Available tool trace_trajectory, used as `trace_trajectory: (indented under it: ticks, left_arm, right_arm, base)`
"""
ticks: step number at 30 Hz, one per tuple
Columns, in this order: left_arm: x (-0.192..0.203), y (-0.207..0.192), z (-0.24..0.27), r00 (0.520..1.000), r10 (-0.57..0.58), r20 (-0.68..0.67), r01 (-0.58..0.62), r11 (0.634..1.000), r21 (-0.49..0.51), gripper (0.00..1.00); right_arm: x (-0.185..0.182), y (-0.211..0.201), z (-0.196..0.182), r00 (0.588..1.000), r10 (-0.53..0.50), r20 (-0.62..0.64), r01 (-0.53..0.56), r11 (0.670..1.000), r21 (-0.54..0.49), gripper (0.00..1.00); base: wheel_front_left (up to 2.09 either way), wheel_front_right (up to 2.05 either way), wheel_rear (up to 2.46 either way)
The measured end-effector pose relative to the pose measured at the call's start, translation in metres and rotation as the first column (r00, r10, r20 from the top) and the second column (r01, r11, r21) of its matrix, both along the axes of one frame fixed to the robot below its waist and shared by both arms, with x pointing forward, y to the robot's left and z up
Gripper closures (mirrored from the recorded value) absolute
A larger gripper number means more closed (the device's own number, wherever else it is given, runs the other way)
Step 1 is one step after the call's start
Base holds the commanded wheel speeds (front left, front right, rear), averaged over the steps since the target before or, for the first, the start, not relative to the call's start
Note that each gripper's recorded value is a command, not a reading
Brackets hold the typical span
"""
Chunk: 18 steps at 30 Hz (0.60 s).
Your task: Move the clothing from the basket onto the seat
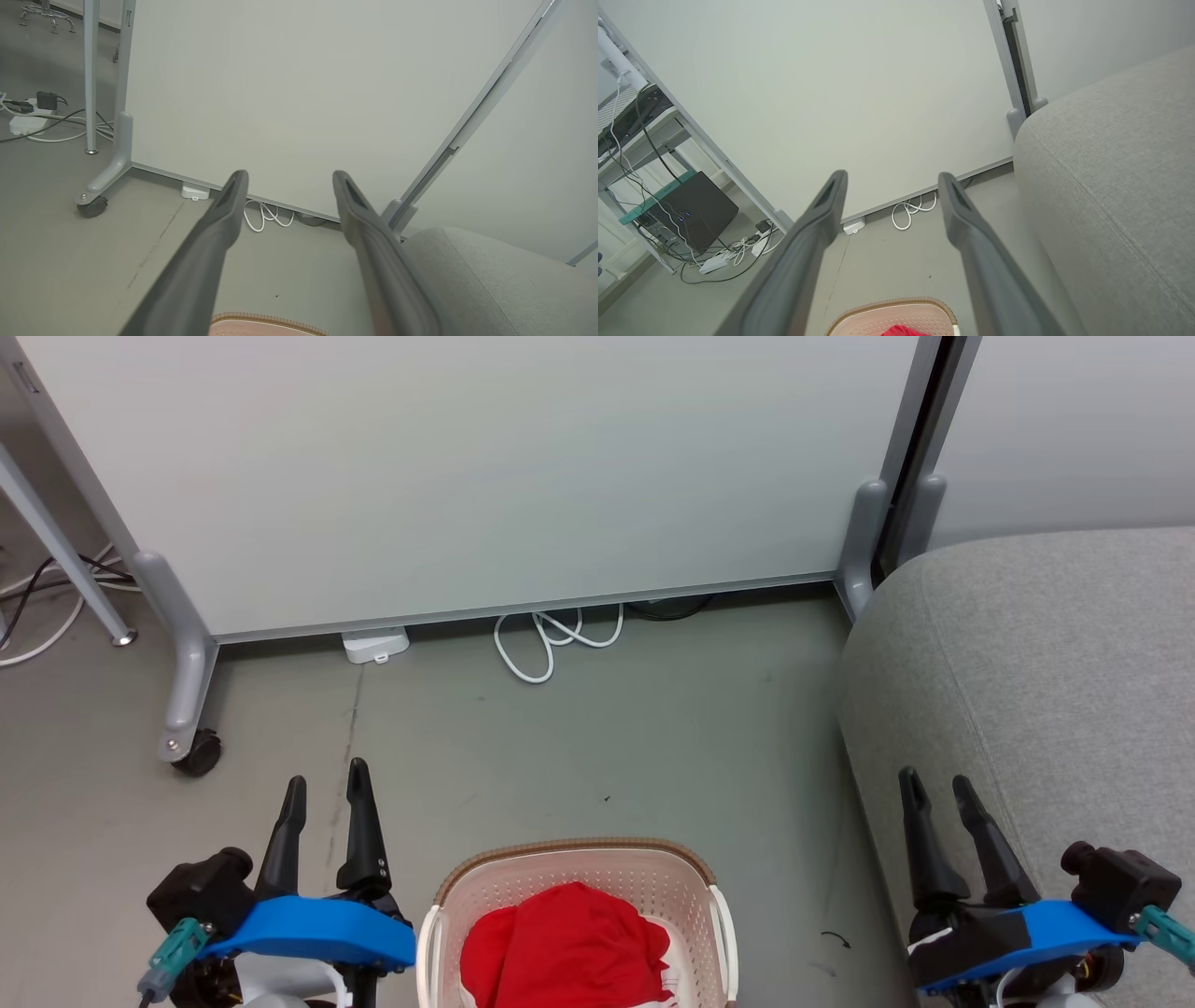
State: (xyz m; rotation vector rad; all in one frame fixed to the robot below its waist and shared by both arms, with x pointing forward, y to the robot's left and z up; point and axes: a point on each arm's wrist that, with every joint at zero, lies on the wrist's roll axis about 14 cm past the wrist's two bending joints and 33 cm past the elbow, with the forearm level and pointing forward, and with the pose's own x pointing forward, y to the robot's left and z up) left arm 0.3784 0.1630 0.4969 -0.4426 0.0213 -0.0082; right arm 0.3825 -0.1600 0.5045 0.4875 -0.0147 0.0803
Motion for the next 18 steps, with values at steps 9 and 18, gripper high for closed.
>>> trace_trajectory:
  ticks: [9, 18]
  left_arm:
    - [-0.0004, -0.0029, 0.003, 1.0, -0.012, 0.022, 0.01, 0.996, 0.093, 0.0]
    - [-0.001, -0.0087, 0.0062, 0.998, -0.035, 0.046, 0.026, 0.984, 0.174, 0.0]
  right_arm:
    - [0.0003, 0.0048, 0.0021, 1.0, 0.018, 0.021, -0.016, 0.995, -0.098, 0.0]
    - [0.0, 0.0086, 0.0047, 0.998, 0.034, 0.044, -0.026, 0.984, -0.176, 0.0]
  base:
    - [0.0, 0.0, 0.0]
    - [0.0, 0.0, 0.0]
